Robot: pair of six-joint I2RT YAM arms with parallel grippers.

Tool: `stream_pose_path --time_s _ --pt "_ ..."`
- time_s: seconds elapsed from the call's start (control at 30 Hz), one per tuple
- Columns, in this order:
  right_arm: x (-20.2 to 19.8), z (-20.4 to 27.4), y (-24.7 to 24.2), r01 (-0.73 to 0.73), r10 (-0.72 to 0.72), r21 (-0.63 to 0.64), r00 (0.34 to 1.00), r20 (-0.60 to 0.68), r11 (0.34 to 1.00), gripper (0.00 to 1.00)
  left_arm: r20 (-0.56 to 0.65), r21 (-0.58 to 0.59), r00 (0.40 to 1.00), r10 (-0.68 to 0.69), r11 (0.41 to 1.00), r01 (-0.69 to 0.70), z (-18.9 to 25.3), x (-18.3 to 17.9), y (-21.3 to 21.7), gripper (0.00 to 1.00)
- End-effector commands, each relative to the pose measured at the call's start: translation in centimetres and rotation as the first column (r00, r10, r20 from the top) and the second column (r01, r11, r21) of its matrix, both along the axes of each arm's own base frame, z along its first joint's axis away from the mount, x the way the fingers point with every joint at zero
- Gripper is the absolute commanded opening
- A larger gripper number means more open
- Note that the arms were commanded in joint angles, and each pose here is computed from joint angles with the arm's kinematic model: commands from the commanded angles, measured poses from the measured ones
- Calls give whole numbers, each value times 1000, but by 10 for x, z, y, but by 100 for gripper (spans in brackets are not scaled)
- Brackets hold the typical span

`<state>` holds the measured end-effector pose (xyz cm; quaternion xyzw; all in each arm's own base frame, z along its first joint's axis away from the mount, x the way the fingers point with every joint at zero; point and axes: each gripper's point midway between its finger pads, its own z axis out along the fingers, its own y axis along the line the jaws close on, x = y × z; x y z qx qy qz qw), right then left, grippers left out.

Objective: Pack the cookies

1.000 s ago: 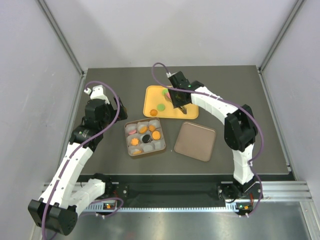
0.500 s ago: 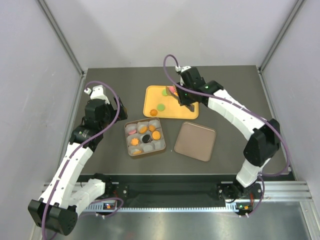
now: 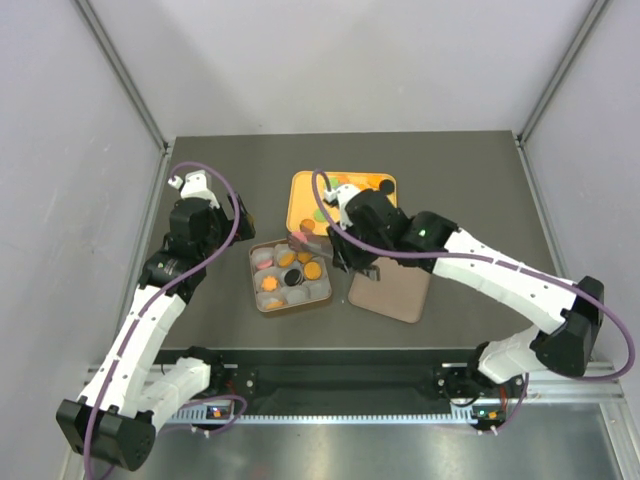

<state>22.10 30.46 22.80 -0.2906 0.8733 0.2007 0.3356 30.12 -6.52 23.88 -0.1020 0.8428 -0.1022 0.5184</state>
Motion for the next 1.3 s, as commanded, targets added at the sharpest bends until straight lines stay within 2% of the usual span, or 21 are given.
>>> stream_pose_path --time_s 0.0,0.13,0.27,1.27 --pt "-32 -6 11 -42 44 30 997 -63 999 32 61 -26 998 -1 1000 3 13 5 -2 99" --pt "-64 -25 21 -106 106 11 987 -124 994 32 56 -28 998 -5 1000 6 12 5 -2 99" --pt "-77 -34 23 -117 115 -5 981 -155 993 32 59 -30 998 -4 1000 6 13 5 -2 99" --pt "-87 -59 30 -136 125 -46 973 -192 990 36 69 -34 998 -8 999 11 16 4 -3 99"
